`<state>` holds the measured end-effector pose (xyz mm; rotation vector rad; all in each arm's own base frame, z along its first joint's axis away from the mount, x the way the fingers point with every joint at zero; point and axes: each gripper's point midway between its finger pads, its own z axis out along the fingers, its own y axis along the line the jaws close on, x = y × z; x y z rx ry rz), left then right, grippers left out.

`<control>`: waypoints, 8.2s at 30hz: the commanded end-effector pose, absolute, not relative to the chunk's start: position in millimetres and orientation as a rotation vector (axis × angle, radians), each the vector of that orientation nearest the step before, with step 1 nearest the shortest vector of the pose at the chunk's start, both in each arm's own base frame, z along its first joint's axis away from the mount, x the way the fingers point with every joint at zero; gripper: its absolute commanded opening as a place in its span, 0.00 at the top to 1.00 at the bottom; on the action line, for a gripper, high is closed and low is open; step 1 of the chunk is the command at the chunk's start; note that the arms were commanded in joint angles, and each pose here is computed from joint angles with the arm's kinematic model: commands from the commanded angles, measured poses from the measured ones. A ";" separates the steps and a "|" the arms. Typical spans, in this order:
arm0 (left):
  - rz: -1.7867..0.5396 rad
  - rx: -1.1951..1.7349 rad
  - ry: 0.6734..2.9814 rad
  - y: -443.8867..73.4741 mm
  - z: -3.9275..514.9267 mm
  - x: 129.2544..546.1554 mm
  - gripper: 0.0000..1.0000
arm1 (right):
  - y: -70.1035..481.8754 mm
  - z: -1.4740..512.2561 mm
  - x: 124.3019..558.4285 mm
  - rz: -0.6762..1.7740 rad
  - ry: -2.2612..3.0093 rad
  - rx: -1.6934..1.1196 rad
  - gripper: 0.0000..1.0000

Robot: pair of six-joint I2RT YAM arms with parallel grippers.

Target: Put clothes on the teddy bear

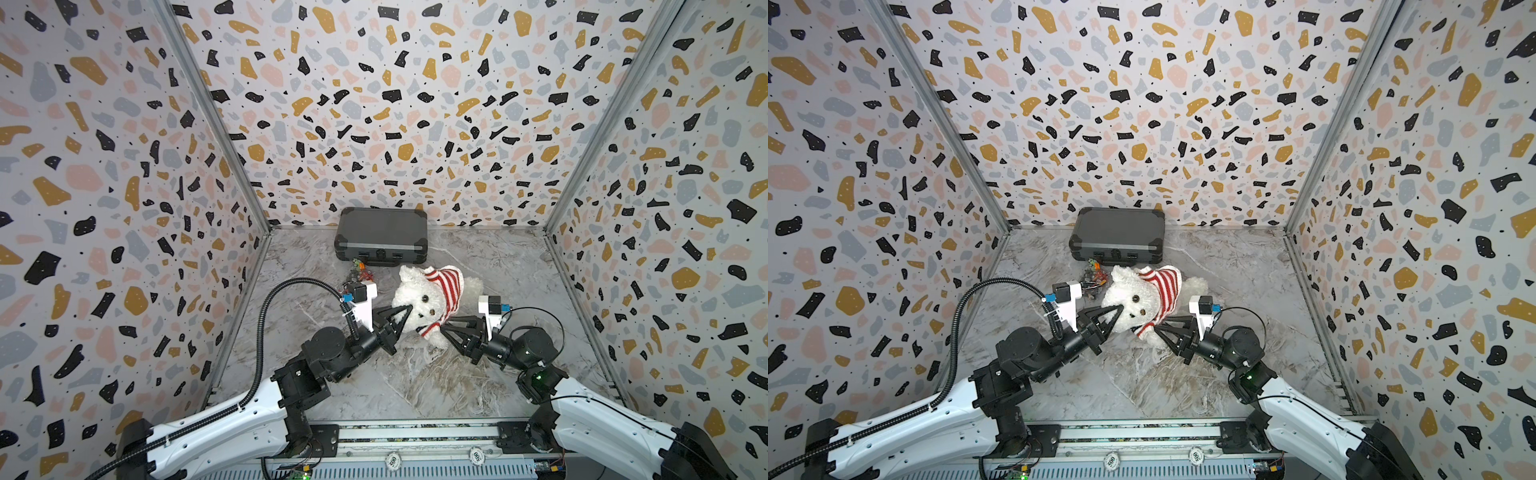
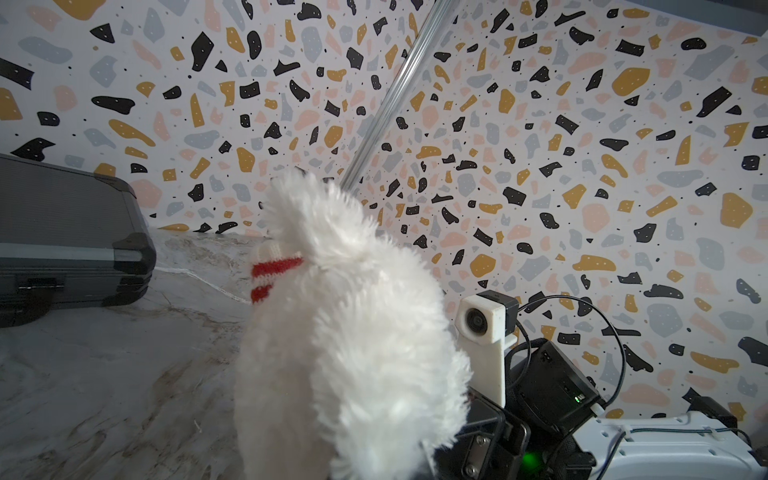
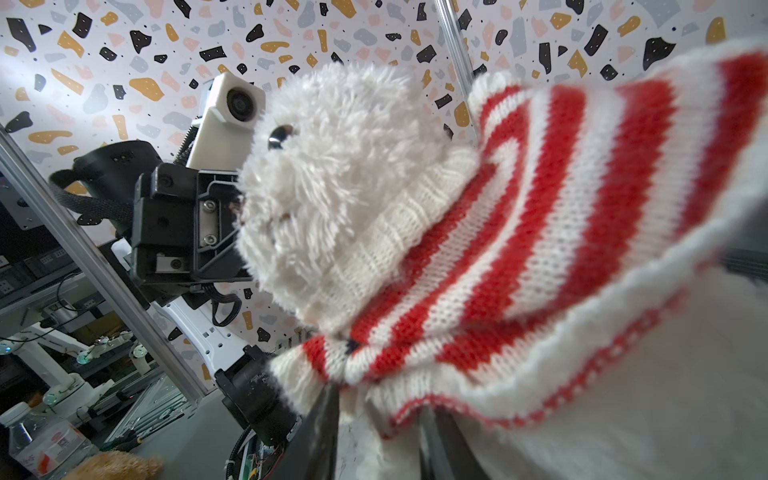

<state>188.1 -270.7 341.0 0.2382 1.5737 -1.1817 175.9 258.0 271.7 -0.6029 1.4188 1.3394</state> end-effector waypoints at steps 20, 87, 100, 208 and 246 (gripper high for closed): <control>-1.207 0.020 1.439 -250.2 374.6 204.8 1.00 | 284.8 280.5 162.8 1.290 1.394 -0.734 1.00; -1.358 0.000 1.581 -230.7 368.0 240.4 1.00 | 236.3 181.8 209.0 1.051 1.781 -0.443 1.00; -1.206 0.199 1.537 -234.8 366.0 237.5 1.00 | 246.0 174.2 200.0 0.967 1.846 -0.603 0.61; -0.447 1.067 1.897 -265.5 278.0 197.0 0.38 | 313.1 315.3 159.5 0.780 1.210 -1.103 1.00; -0.456 1.021 1.687 -272.6 299.9 206.4 1.00 | 237.9 240.7 220.4 0.967 1.786 -0.727 0.67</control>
